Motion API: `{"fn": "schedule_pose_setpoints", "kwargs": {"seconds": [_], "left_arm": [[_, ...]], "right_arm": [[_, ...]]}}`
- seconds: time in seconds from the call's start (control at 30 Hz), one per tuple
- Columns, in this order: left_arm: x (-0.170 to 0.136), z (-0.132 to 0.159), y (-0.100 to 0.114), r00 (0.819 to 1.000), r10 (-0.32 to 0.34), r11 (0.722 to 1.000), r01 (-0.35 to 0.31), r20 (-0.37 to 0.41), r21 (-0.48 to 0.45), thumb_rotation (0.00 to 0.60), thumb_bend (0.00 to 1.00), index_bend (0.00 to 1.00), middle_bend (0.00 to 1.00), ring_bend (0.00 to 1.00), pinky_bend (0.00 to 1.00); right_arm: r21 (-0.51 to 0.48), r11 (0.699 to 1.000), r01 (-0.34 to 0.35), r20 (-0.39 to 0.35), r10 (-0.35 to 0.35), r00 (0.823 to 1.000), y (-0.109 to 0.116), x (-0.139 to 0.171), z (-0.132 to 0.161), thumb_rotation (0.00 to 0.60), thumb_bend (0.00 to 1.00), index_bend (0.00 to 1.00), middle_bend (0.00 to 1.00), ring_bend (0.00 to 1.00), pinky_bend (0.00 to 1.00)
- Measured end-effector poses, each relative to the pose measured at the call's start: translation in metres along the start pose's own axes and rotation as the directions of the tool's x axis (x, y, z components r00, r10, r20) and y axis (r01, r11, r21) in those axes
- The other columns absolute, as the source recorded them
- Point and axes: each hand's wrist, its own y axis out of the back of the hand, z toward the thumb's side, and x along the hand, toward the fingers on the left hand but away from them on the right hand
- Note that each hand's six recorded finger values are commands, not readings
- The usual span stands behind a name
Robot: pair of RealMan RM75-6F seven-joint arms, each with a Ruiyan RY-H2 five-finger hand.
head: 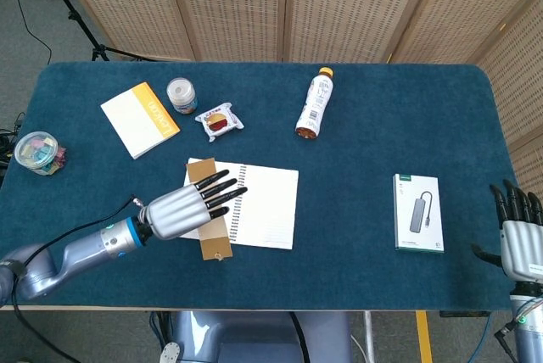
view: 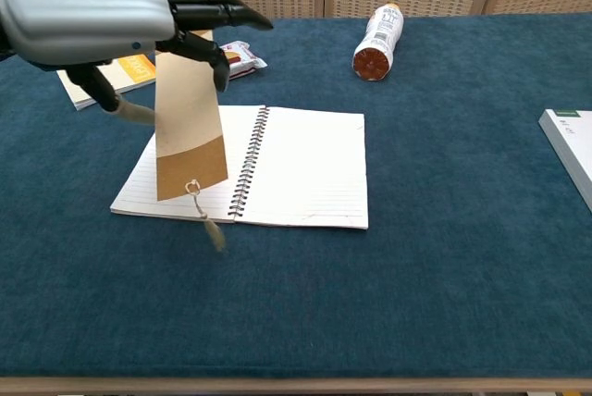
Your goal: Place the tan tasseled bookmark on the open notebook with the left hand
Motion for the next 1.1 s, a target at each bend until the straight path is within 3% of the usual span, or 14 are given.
{"fn": "schedule_pose_setpoints", "kwargs": {"seconds": [0.2,0.4,0.63,0.87,1.1], "left_arm": [[0.042,-0.008,-0.020,0.995,0.006,0.997,-0.014,0.099,0.076,0.600,0.33,0.49,0.00,0.00,0.00],[0.081,-0.005,-0.032,0.982,0.007,0.996,-0.024,0.190,0.087,0.600,0.32,0.49,0.00,0.00,0.00],[0.103,0.010,-0.044,0.961,-0.011,0.995,-0.018,0.277,0.103,0.600,0.32,0.49,0.00,0.00,0.00],[0.116,0.020,-0.053,0.955,-0.028,0.995,-0.002,0.296,0.100,0.600,0.32,0.49,0.00,0.00,0.00],[0.126,0.015,-0.062,0.966,-0.056,0.994,0.030,0.252,0.103,0.600,0.32,0.49,0.00,0.00,0.00]], "right_arm": [[0.008,1.000,-0.014,0.035,0.013,0.999,-0.004,-0.005,-0.008,0.600,0.03,0.00,0.00,0.00,0.00],[0.015,0.999,-0.029,0.064,0.028,0.998,-0.009,-0.012,-0.014,0.600,0.03,0.00,0.00,0.00,0.00],[0.021,0.998,-0.055,0.075,0.053,0.996,-0.016,-0.015,-0.016,0.600,0.03,0.00,0.00,0.00,0.00],[0.021,0.998,-0.057,0.085,0.055,0.995,-0.017,-0.016,-0.018,0.600,0.03,0.00,0.00,0.00,0.00],[0.016,0.998,-0.061,0.089,0.060,0.994,-0.017,-0.016,-0.019,0.600,0.03,0.00,0.00,0.00,0.00]]}}
